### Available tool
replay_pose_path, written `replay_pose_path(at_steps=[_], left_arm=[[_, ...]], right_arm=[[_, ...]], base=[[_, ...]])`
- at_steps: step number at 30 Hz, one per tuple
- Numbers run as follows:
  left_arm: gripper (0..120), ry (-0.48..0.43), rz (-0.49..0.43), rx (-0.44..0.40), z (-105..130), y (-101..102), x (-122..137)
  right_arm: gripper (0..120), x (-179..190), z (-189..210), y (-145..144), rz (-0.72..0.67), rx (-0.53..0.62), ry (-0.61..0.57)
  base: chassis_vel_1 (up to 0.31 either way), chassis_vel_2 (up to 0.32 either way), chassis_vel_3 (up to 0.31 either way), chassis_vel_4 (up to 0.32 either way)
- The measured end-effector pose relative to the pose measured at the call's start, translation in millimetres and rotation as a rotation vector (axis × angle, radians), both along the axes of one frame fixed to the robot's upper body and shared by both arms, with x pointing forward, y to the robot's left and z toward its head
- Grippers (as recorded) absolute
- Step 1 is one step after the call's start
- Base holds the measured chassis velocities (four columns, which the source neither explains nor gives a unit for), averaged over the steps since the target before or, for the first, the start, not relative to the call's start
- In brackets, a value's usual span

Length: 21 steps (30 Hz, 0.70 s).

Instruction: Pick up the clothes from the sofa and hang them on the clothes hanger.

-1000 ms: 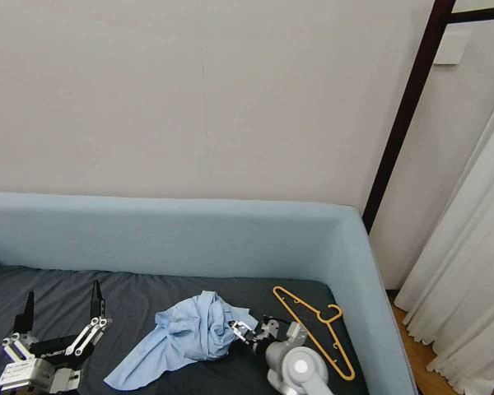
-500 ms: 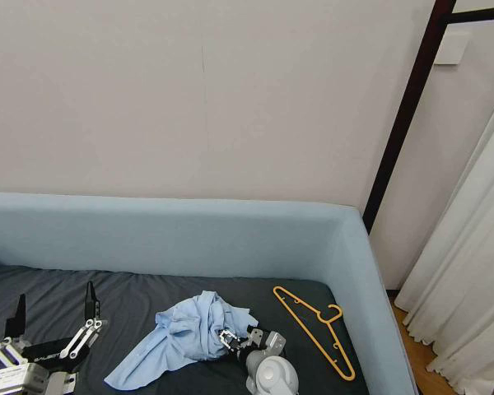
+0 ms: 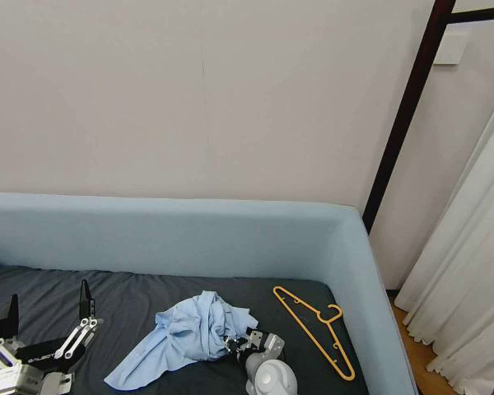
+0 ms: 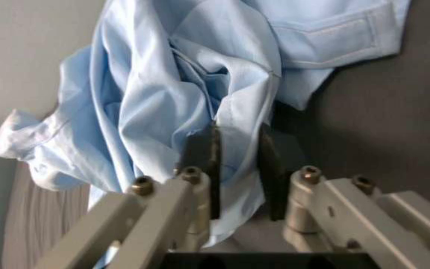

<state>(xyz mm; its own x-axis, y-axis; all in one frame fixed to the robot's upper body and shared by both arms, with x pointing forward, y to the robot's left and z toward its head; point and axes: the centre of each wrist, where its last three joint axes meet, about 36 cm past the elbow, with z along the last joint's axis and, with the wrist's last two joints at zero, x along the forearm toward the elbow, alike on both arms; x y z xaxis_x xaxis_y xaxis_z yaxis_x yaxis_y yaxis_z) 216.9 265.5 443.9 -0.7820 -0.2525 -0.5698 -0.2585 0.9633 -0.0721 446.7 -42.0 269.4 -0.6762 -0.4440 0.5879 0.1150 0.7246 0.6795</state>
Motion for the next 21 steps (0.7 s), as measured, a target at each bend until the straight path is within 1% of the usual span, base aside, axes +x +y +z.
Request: replay_pose_path(at_steps=[1, 2, 5, 8, 10, 12, 13, 15, 18, 19, 20, 21], left_arm=[[100, 0.000, 0.002, -0.001, -0.3, -0.2, 0.0], [100, 0.000, 0.002, -0.001, -0.3, -0.2, 0.0], [100, 0.002, 0.003, -0.003, -1.4, -1.3, 0.4], [100, 0.004, 0.003, -0.003, -2.7, -1.6, 0.8], [100, 0.005, 0.005, -0.005, -3.5, -1.5, 1.1], [100, 0.006, 0.007, -0.006, -4.4, -1.1, 1.7], [100, 0.006, 0.007, -0.006, -4.4, -1.1, 1.7], [100, 0.008, 0.007, -0.007, -5.7, -0.5, 2.5], [100, 0.010, 0.001, -0.018, -8.5, -2.8, 5.1], [100, 0.010, 0.001, -0.018, -8.5, -2.8, 5.1], [100, 0.010, -0.001, -0.021, -8.8, -3.7, 5.7], [100, 0.009, -0.008, -0.030, -9.9, -6.8, 7.2]], right_arm=[[12, -0.7, -0.7, -0.4, 0.001, 0.005, -0.012], [12, -0.7, -0.7, -0.4, 0.001, 0.005, -0.012], [0, -2.3, 0.1, -0.3, 0.006, 0.017, -0.042], [0, -3.0, 2.9, -0.8, 0.002, 0.022, -0.064], [0, -5.4, 7.1, -1.7, -0.014, 0.022, -0.105], [0, -12.2, 19.4, -6.9, -0.026, 0.018, -0.204], [0, -12.2, 19.4, -6.9, -0.026, 0.018, -0.204], [0, -17.9, 30.5, -16.4, -0.027, 0.015, -0.307], [0, -23.7, 56.8, -49.3, -0.019, 0.018, -0.526], [0, -23.7, 56.8, -49.3, -0.019, 0.018, -0.526], [0, -23.8, 61.0, -55.2, -0.015, 0.019, -0.557], [0, -22.9, 73.8, -75.0, -0.001, 0.016, -0.653]], base=[[0.000, 0.000, 0.000, 0.000], [0.000, 0.000, 0.000, 0.000], [0.000, 0.000, 0.000, 0.000], [0.000, 0.000, 0.000, 0.000], [0.000, 0.000, 0.000, 0.000], [0.000, 0.000, 0.000, 0.000], [0.000, 0.000, 0.000, 0.000], [0.000, 0.000, 0.000, 0.000], [0.000, 0.000, 0.000, 0.000], [0.000, 0.000, 0.000, 0.000], [0.000, 0.000, 0.000, 0.000], [0.000, 0.000, 0.000, 0.000]])
